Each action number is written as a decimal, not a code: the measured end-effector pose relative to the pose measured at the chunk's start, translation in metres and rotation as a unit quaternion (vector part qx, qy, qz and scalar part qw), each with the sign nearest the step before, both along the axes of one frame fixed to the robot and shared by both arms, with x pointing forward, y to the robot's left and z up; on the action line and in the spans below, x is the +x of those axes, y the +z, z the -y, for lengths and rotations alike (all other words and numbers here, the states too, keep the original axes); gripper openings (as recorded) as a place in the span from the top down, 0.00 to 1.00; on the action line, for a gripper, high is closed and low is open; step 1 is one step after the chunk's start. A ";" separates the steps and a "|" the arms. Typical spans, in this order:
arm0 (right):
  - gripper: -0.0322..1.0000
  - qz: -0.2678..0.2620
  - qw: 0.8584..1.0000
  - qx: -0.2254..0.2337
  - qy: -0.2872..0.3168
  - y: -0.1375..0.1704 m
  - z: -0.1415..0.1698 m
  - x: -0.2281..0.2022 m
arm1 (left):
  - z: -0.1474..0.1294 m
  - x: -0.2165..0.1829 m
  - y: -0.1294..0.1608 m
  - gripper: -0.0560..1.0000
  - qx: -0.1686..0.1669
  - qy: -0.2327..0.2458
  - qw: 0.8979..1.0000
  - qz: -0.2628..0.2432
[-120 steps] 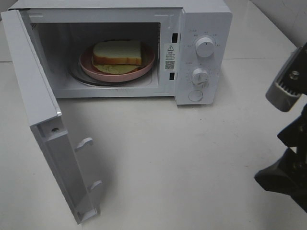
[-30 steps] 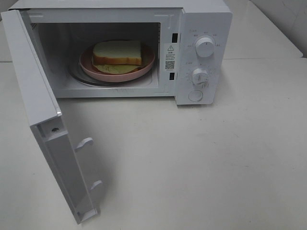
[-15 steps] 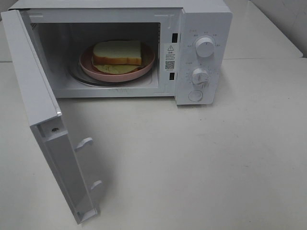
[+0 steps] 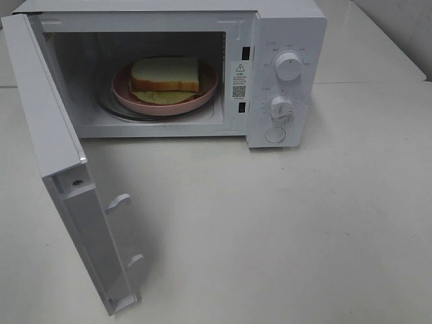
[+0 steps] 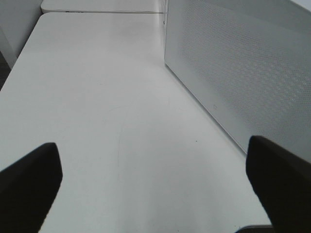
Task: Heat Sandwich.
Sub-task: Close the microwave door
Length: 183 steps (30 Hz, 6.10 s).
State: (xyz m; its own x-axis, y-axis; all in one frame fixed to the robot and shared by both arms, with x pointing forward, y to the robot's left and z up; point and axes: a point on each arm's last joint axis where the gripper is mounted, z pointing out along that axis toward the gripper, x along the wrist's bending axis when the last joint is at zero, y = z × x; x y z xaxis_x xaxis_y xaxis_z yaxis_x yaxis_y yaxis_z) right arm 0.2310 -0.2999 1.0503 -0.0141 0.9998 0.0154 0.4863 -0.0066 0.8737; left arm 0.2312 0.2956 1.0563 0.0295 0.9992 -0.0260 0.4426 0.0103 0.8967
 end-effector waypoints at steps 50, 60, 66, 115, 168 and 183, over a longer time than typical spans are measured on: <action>0.30 0.000 1.000 0.000 0.000 0.000 0.000 0.000 | -0.007 0.131 0.004 0.95 0.005 0.019 0.999 -0.039; 0.30 0.000 1.000 0.000 0.000 0.000 0.000 0.000 | -0.010 0.163 -0.036 0.95 0.014 0.027 0.999 0.021; 0.30 0.000 1.000 0.000 0.000 0.000 0.000 0.000 | -0.011 0.187 -0.062 0.95 0.019 0.028 0.999 0.013; 0.33 0.000 1.000 0.000 0.000 0.000 0.000 0.000 | 0.088 0.276 -0.131 0.95 -0.027 -0.230 0.964 0.130; 0.35 0.000 1.000 0.000 0.000 0.000 0.000 0.000 | 0.259 0.353 -0.124 0.95 -0.066 -0.292 0.950 0.086; 0.35 0.000 1.000 0.000 0.000 0.000 0.000 0.000 | 0.276 0.362 -0.127 0.95 -0.057 -0.305 0.947 0.080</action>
